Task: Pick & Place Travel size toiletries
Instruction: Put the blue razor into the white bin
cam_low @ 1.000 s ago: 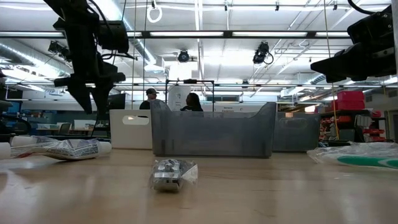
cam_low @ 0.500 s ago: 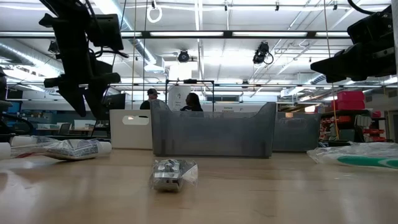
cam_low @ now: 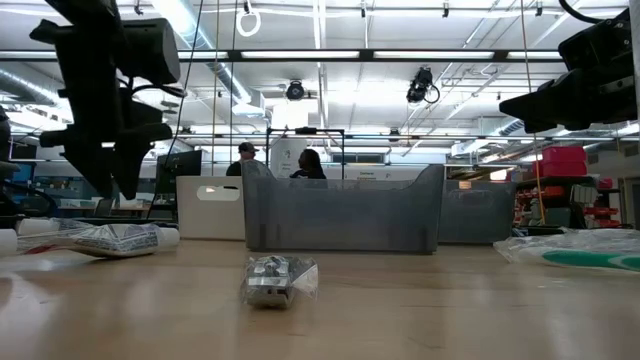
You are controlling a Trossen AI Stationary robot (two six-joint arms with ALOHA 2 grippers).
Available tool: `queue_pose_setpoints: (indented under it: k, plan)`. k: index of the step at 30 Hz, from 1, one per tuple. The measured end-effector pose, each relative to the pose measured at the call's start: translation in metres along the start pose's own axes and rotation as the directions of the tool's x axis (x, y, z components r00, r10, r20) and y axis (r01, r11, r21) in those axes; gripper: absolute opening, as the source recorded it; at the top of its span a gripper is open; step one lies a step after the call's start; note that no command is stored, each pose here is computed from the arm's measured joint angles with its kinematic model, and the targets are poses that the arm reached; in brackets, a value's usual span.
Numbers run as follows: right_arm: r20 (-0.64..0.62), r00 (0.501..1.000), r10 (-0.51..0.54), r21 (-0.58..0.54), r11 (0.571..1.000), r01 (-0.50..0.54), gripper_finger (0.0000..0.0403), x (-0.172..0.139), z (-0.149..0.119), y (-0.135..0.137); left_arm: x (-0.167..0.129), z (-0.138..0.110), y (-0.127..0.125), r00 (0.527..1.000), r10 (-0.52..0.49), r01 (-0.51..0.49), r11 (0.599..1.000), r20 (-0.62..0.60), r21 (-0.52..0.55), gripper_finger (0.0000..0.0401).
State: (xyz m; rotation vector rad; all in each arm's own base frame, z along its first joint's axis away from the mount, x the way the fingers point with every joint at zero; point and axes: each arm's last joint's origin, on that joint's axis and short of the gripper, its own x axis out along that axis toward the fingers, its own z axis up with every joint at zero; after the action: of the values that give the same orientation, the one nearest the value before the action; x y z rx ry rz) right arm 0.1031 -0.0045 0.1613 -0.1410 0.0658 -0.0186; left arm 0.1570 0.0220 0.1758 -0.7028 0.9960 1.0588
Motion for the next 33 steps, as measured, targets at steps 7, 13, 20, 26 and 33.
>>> queue_pose_setpoints:
  k: [7,13,20,26,33]
  plan:
    - [0.000,1.000,0.000,0.000,1.000,0.000,0.0014,0.000,0.000,0.000,0.002,-0.021,-0.005,0.996,-0.045,0.045,0.999,0.079,0.009,0.0210]
    - [0.000,1.000,0.000,0.000,1.000,0.000,0.0014,0.000,0.000,0.000,0.010,-0.041,-0.008,0.983,-0.118,0.114,0.993,0.137,0.040,0.0210]
    - [0.001,1.000,0.000,0.000,1.000,0.000,0.0014,0.000,0.000,0.000,0.011,-0.052,-0.006,0.954,-0.126,0.112,0.992,0.273,0.064,0.0210]
    - [0.000,1.000,0.000,0.000,1.000,0.000,0.0014,0.000,0.000,0.000,0.017,-0.061,-0.008,0.941,-0.157,0.137,0.987,0.299,0.087,0.0210]
    - [0.000,1.000,0.000,0.000,1.000,0.000,0.0013,0.000,0.000,0.000,0.025,-0.066,-0.011,0.938,-0.103,0.096,0.995,0.332,0.039,0.0210]
